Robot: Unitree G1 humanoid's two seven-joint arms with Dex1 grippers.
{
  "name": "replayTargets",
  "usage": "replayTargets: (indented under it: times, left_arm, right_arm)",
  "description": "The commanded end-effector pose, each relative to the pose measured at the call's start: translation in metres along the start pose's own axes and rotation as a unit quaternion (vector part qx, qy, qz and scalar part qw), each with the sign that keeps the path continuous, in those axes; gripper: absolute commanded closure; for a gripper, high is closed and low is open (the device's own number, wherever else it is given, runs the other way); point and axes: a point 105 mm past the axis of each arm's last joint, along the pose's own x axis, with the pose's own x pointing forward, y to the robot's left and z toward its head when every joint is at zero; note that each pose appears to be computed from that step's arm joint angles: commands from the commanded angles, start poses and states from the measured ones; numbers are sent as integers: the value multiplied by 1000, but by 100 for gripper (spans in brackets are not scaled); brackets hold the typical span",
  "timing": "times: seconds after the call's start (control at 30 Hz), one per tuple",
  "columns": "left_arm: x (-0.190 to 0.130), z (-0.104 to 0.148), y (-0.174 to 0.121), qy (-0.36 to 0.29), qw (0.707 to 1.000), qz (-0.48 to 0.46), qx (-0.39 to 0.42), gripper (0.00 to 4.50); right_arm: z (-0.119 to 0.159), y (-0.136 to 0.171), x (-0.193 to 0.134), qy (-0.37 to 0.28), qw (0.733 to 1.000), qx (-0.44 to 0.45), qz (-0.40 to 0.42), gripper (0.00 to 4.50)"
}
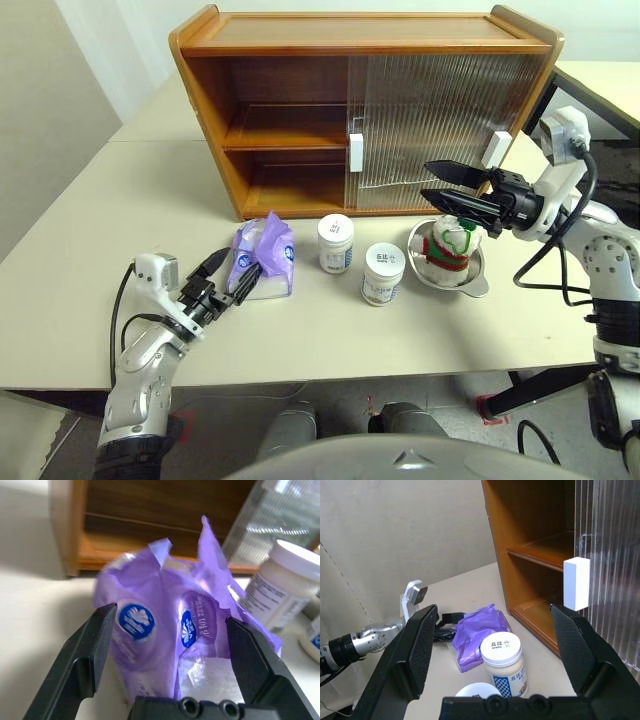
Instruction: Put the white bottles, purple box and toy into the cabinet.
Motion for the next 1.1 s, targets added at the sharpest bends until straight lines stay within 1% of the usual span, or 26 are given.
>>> replayTargets:
  times: [0.03, 0.2, 0.3, 0.47, 0.53, 0.57, 0.67, 1.0, 1.1]
  left_arm:
    - [1, 0, -10, 16, 1000, -14, 8, 3]
    - [1, 6, -16, 26, 1000, -7, 4, 3]
    - [4, 11, -20, 32, 999, -4, 6, 61]
    - [5, 19, -21, 36, 999, 11, 2, 237]
    - [4, 19, -20, 40, 999, 19, -3, 307]
    - [3, 19, -20, 43, 999, 23, -5, 335]
    - [1, 19, -21, 48, 999, 24, -6, 445]
    - [1, 19, -20, 49, 998, 23, -7, 448]
    - [0, 24, -18, 37, 999, 29, -2, 390]
  right_arm:
    - [4, 3, -1, 2, 1000, -9, -1, 0]
    - [5, 2, -1, 1, 1000, -10, -2, 0]
    - [6, 2, -1, 0, 1000, -11, -2, 0]
    - [9, 1, 1, -3, 1000, -17, -2, 0]
    - [10, 1, 0, -4, 1000, -19, -2, 0]
    - [11, 1, 0, -4, 1000, -20, -3, 0]
    - [12, 0, 0, -5, 1000, -22, -4, 0]
    - [11, 1, 0, -5, 1000, -22, -5, 0]
    - [10, 0, -1, -4, 1000, -20, -6, 0]
